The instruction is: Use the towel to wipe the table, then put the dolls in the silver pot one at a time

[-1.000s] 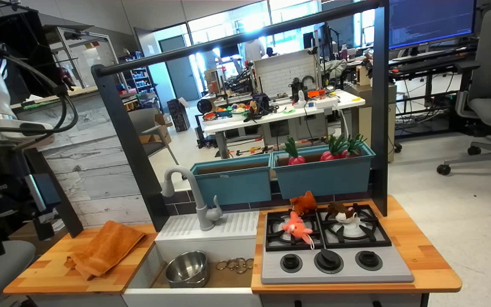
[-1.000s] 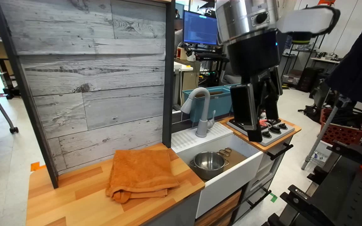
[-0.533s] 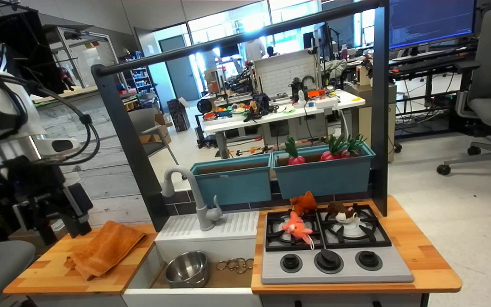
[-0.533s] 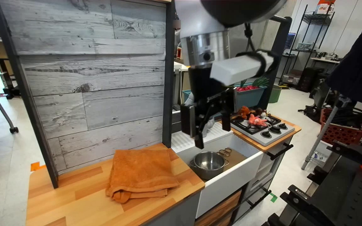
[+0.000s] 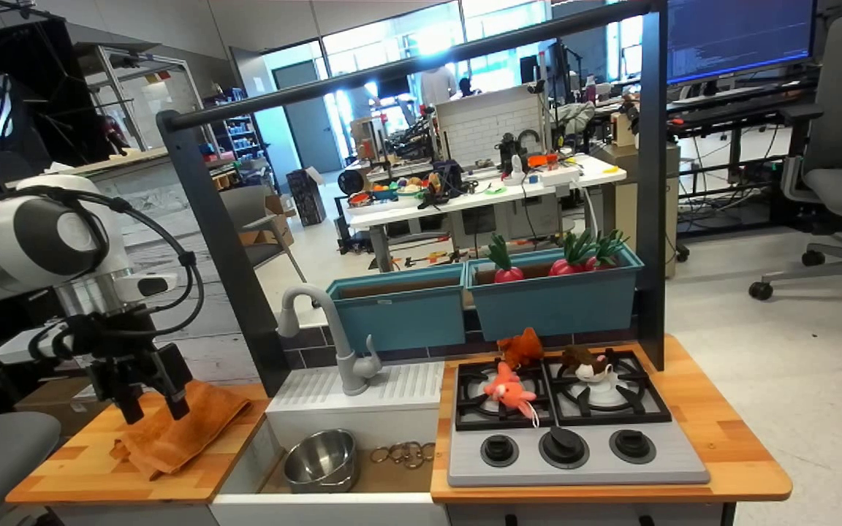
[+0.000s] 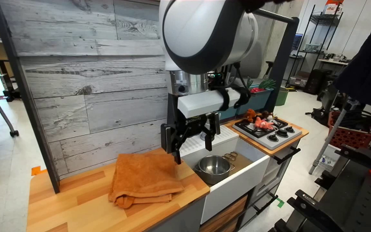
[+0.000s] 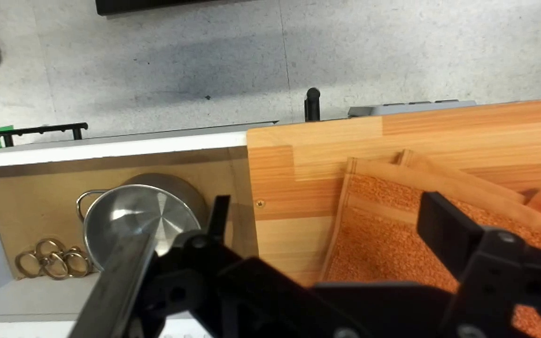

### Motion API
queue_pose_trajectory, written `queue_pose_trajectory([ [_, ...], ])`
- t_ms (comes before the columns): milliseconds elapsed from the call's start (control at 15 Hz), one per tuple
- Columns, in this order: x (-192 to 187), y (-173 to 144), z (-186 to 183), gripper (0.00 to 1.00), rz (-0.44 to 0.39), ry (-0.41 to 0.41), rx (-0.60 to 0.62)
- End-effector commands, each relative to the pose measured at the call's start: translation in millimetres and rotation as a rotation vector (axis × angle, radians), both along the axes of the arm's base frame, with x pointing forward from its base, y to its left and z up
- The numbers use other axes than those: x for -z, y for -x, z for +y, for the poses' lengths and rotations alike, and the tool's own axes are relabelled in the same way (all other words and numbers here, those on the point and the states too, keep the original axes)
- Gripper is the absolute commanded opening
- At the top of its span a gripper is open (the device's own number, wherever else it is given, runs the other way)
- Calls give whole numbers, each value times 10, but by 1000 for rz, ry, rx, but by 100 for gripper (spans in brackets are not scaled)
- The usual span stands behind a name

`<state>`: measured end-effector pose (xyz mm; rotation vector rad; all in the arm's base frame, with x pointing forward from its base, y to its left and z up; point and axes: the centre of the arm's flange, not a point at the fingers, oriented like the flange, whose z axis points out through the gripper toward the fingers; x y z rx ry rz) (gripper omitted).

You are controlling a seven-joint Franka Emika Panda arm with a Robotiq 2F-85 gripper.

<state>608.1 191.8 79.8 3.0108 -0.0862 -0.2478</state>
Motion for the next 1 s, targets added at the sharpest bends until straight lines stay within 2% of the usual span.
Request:
queue_pose_trajectory([
  [0,-7,-2,0,100,-1,0,0],
  [67,12,6,-35,100,-53,-5,48],
  [133,-1,-14,-13,100,-13,-1,10],
  [200,9,-25,-29,100,-26,-2,20],
  [400,199,-123,221,100,-186,-74,-20],
  [600,497,-319,544,100,-293,-88,-66],
  [800,900,-580,747,100,-287,-62,-80],
  [867,972,-623,749,100,-263,-59,-78],
  [933,726,-223,653,100,-265,-68,-93],
])
